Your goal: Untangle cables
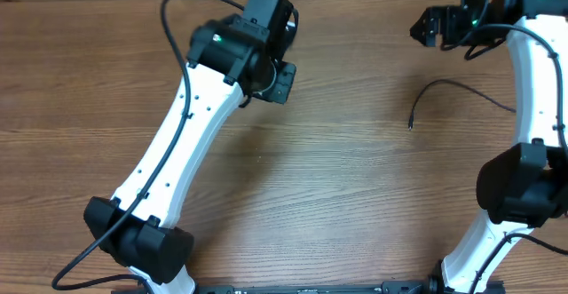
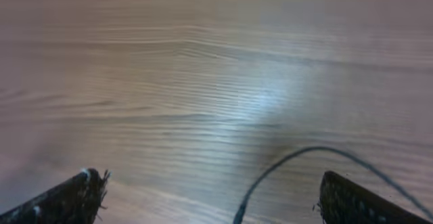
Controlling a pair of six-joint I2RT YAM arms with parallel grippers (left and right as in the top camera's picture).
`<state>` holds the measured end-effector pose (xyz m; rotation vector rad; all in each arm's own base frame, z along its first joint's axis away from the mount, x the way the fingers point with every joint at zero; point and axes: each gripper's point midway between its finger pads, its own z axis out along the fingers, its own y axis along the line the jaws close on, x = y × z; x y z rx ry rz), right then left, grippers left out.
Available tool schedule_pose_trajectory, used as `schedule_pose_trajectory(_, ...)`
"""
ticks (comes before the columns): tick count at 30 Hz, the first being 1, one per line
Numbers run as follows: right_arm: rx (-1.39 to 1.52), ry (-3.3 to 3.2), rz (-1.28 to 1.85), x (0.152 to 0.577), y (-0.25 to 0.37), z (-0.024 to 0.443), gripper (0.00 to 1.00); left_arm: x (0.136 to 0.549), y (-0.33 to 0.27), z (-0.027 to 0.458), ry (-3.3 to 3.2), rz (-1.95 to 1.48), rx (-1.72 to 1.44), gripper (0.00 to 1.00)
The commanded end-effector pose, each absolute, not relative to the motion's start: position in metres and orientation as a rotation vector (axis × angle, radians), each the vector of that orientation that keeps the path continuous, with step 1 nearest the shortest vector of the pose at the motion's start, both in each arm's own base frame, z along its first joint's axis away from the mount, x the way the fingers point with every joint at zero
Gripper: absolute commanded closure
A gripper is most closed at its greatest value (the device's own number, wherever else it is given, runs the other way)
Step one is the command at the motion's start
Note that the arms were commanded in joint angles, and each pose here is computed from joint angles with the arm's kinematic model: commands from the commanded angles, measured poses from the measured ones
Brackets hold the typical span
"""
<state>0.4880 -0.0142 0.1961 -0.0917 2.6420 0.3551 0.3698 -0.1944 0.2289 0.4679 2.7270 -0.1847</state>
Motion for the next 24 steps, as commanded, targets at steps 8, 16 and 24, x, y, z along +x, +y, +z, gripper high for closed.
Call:
schedule_pose_trajectory(8,0.492,2.726,0.235,0.469,-0.043,0.102,0.0,0.342,-0.203,0.267,2.635,-0.291,0.549,0.9)
schedule_pose_trajectory(16,0.66,2.727,0.225,0.454,-0.044,0.052,0.26,0.331,-0.206,0.278,2.61,-0.305,0.572,0.87)
schedule_pose_trajectory(24,0.786,2.728,0.197,0.44,-0.048,0.031,0.38,0.324,-0.217,0.282,2.595,-0.357,0.607,0.87)
